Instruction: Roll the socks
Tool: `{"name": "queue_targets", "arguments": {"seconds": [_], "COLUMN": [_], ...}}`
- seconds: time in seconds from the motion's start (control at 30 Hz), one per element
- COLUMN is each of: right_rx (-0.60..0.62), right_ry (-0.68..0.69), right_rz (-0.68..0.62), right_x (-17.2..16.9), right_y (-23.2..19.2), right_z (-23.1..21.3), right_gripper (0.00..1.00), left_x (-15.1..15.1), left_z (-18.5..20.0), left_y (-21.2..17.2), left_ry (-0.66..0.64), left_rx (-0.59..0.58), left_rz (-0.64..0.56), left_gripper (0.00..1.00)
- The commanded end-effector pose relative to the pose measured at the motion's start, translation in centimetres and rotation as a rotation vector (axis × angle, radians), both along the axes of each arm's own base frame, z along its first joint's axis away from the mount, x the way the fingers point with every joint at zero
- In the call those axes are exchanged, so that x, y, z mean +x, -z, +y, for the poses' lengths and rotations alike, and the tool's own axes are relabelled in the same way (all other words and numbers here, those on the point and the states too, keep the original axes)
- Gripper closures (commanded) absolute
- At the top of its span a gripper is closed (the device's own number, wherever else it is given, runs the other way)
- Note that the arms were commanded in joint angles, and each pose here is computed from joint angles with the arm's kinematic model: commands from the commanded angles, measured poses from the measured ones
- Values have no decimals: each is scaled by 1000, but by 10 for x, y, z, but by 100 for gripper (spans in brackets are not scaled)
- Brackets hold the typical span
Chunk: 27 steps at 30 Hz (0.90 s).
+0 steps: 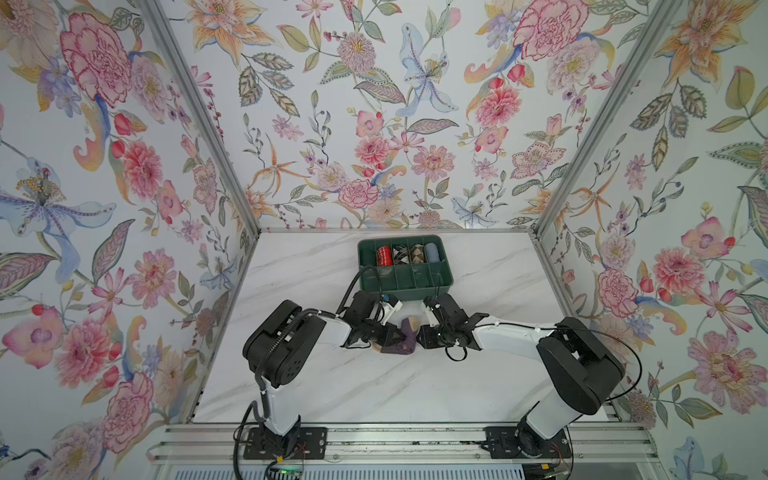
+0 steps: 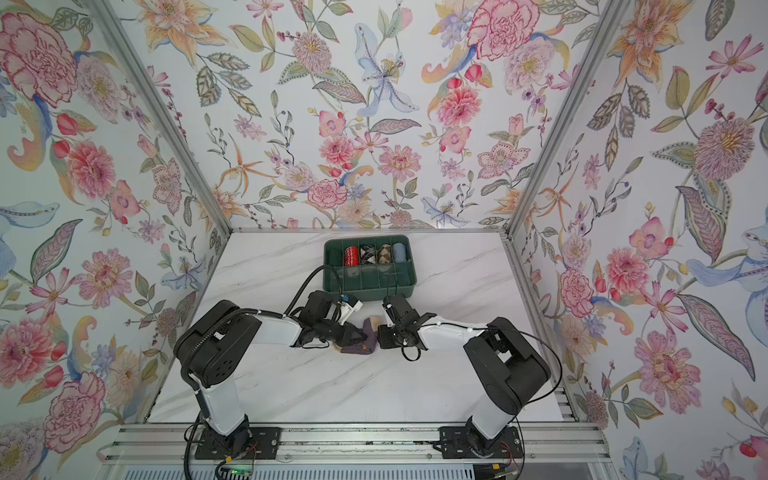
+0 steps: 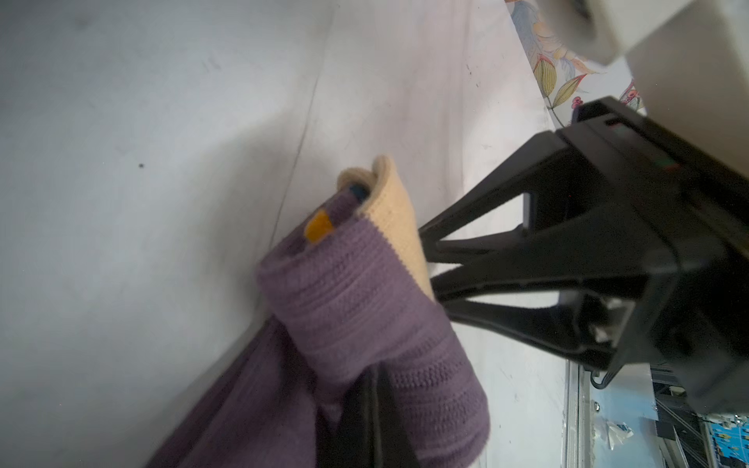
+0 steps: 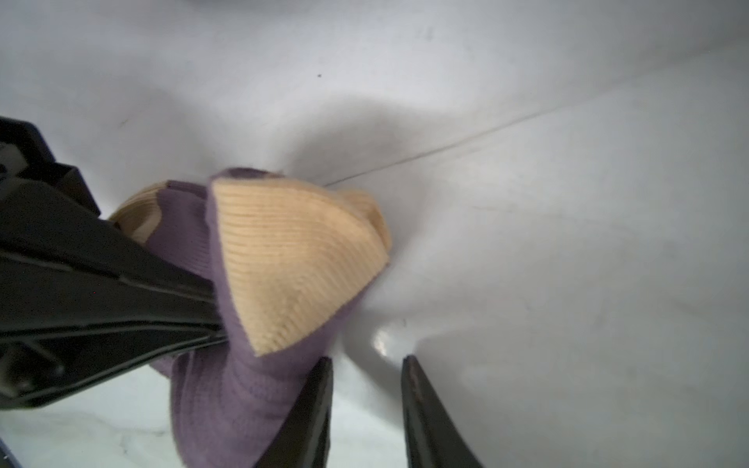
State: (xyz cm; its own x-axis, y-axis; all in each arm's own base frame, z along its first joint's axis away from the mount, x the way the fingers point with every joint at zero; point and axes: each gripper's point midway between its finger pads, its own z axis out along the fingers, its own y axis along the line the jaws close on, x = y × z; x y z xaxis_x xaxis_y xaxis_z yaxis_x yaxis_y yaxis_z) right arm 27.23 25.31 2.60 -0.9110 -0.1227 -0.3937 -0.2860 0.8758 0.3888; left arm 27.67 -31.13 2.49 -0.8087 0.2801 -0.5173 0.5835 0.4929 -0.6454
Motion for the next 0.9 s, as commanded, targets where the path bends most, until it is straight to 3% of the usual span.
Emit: {"name": "queue_targets", "arguments": {"seconds": [0.0, 0.17, 0.3, 0.67, 0.87], "right_rx": [140, 412, 546, 668, 670], "right_ry": [75, 91, 86, 93, 92], "right_rz": [59, 112, 156, 202, 204], "right_x": [-2, -6, -7, -7, -7], "right_y": [-5, -18, -18, -7, -3], "right_z": [-13, -11, -1, 14, 18], "right_gripper": [68, 69, 71, 71, 70], "left_x": [-17, -18, -18, -24, -26], "left_z": [32, 30, 28, 30, 25], "left_y": [52, 52, 53, 60, 61], "left_ry": [-58, -55, -46, -31, -14], "left_rx": [206, 203, 205, 218, 213], "left_rz": [108, 110, 113, 136, 143], "left_gripper": [100, 100, 100, 100, 100]}}
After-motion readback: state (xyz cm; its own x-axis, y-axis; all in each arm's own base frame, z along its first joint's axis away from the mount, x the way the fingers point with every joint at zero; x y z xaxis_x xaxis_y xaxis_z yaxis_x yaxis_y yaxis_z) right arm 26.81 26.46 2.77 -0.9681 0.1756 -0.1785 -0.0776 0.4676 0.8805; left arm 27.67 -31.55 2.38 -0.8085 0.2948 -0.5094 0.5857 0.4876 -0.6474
